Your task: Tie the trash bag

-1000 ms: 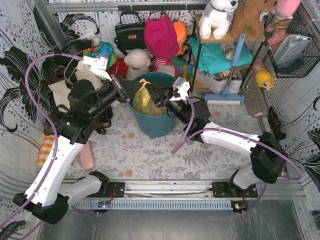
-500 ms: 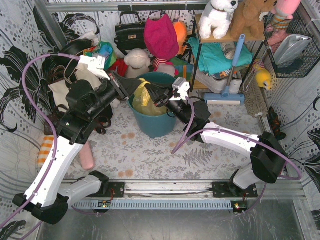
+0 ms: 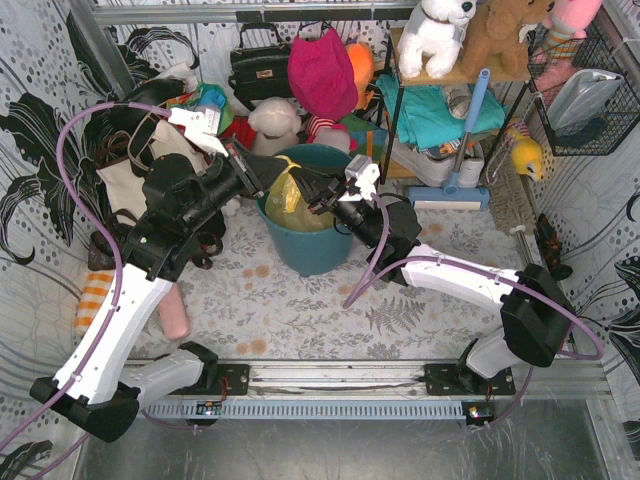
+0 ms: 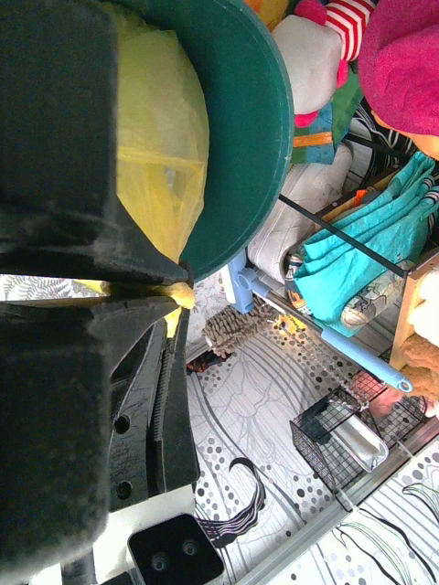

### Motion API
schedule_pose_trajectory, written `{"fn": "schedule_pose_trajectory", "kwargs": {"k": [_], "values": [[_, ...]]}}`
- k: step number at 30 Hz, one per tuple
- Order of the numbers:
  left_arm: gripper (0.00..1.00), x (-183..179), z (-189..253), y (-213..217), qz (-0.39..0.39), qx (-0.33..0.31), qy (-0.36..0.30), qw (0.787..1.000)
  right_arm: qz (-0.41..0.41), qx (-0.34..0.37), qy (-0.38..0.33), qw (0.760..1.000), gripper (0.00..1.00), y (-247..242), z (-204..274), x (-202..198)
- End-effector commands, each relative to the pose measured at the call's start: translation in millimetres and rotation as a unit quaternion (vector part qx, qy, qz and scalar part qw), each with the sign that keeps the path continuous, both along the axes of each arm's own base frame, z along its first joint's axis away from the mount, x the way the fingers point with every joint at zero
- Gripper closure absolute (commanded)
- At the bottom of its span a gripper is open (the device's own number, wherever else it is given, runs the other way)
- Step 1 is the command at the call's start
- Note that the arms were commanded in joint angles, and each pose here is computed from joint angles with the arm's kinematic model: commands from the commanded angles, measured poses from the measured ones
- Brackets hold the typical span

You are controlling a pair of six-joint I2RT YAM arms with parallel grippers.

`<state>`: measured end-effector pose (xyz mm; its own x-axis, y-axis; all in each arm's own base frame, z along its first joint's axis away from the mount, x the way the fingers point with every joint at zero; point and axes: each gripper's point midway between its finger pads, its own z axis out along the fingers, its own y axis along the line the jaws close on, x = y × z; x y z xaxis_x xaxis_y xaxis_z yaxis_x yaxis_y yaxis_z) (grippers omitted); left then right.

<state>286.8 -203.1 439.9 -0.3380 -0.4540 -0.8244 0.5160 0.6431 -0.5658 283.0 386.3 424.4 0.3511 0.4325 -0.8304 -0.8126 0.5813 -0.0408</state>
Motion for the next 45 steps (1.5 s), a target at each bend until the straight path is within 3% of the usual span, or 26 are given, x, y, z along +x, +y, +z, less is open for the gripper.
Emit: {"fn": "schedule_pose_trajectory", "kwargs": {"k": [1,9,16,19,22,27,33,39,45], "values": [[0.86,-2,25,5,0.012,-0.013,-0.047,0.999,0.005,0.027,-0.022,0.999,1.00,-6,20,-6],[1.00,2,25,12,0.032,-0.007,-0.046,0.998,0.003,0.024,-0.021,0.999,1.00,-8,19,-6],[1.00,5,22,13,0.040,-0.008,-0.046,0.998,0.007,0.029,-0.019,0.999,0.99,-13,26,-12],[1.00,7,21,11,0.038,-0.008,-0.046,0.998,0.000,0.038,-0.006,0.999,0.67,-25,33,-15],[1.00,8,20,10,0.037,-0.009,-0.046,0.998,0.002,0.034,0.020,0.999,0.54,-36,31,-21],[1.00,9,17,9,0.034,-0.008,-0.045,0.998,0.028,-0.006,0.100,0.995,0.48,-41,12,-32],[1.00,10,13,7,0.032,-0.006,-0.042,0.999,0.054,-0.011,0.231,0.971,0.44,-39,-23,-36],[1.00,10,11,6,0.029,-0.010,-0.041,0.999,0.077,0.003,0.274,0.959,0.44,-27,-41,-34],[1.00,9,10,7,0.029,-0.011,-0.042,0.999,0.098,0.023,0.263,0.960,0.40,-12,-34,-29]]}}
